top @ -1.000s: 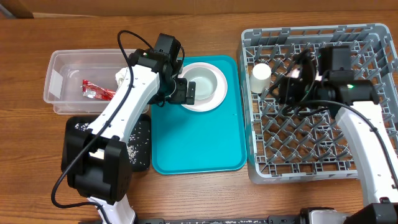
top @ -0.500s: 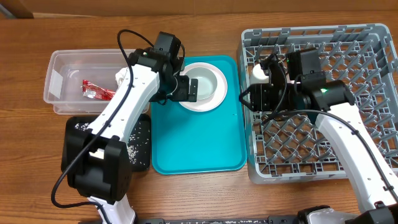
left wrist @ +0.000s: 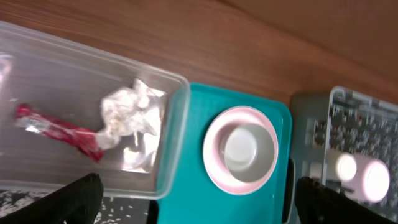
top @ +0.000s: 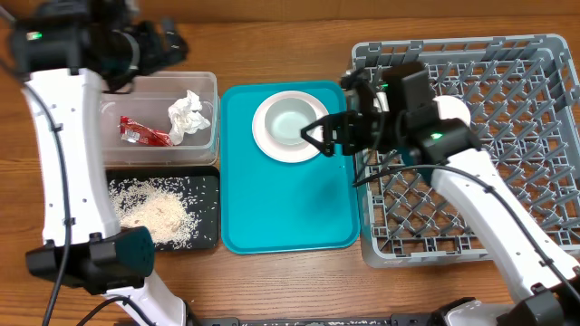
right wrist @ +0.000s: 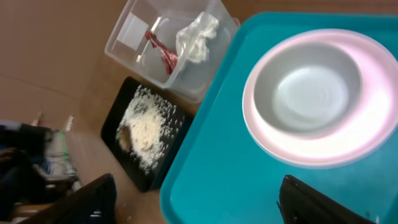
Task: Sort waste into correct bins and load items into the dishwasher
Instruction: 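Move the right gripper to the white bowl and grasp its rim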
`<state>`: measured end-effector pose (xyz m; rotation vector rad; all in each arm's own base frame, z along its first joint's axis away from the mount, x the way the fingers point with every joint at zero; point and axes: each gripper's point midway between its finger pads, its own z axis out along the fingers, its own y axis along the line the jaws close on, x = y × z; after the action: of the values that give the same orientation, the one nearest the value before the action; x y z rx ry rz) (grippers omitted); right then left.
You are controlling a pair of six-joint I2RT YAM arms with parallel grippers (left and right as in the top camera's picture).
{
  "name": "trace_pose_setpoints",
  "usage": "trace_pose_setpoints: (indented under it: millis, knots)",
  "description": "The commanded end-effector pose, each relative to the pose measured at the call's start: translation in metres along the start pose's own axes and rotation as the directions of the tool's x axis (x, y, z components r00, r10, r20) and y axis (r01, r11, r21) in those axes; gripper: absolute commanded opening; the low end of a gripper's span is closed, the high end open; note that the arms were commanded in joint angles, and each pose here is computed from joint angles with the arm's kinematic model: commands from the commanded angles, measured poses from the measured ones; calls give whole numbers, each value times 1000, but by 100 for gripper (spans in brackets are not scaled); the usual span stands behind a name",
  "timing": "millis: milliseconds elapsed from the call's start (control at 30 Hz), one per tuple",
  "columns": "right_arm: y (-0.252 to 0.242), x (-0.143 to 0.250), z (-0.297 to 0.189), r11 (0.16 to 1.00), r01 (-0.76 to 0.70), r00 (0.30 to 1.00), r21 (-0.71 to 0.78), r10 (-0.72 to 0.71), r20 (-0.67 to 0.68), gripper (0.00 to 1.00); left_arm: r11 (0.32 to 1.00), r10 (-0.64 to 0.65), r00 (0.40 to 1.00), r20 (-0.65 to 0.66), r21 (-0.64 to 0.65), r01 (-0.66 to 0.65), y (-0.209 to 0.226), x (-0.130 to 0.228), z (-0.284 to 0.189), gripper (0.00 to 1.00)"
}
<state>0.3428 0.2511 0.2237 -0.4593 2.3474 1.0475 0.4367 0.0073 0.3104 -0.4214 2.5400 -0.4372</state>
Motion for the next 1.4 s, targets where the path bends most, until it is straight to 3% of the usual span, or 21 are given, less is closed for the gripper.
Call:
trace_pose_setpoints:
  millis: [0,267,500,600,733,800,900,1000,1133,1367]
  knots:
    - [-4,-6,24,995,-19,999,100,15,42,84,999,-34,999,4,22,34,5,-2,-9,100]
    - [0,-22,85,971,94,980,219,-129,152,84,998,-57,998,16,4,57,17,-7,-11,100]
    - [-22,-6,131,948,185,971,259,-217,101,84,998,-57,998,16,5,57,17,-7,-11,100]
    - [-30,-6,137,934,223,962,278,-258,92,97,998,-57,998,16,5,57,17,-7,-11,100]
    - [-27,-12,137,913,294,938,282,-332,96,100,998,-57,998,16,5,57,17,-7,-11,100]
    - [-30,-14,136,898,321,927,300,-362,93,93,998,-57,998,16,5,57,17,-7,-11,100]
    - [-36,-13,135,887,322,927,332,-366,79,75,998,-57,998,16,5,57,17,-7,-11,100]
    - [-38,-11,135,878,339,922,337,-381,65,69,998,-57,998,16,5,57,17,-7,-11,100]
    - [-40,-12,140,853,395,898,341,-437,54,43,998,-57,998,15,4,57,17,-7,-11,100]
    - [-64,4,157,838,396,905,376,-426,-5,49,998,-57,998,15,4,57,17,-7,-11,100]
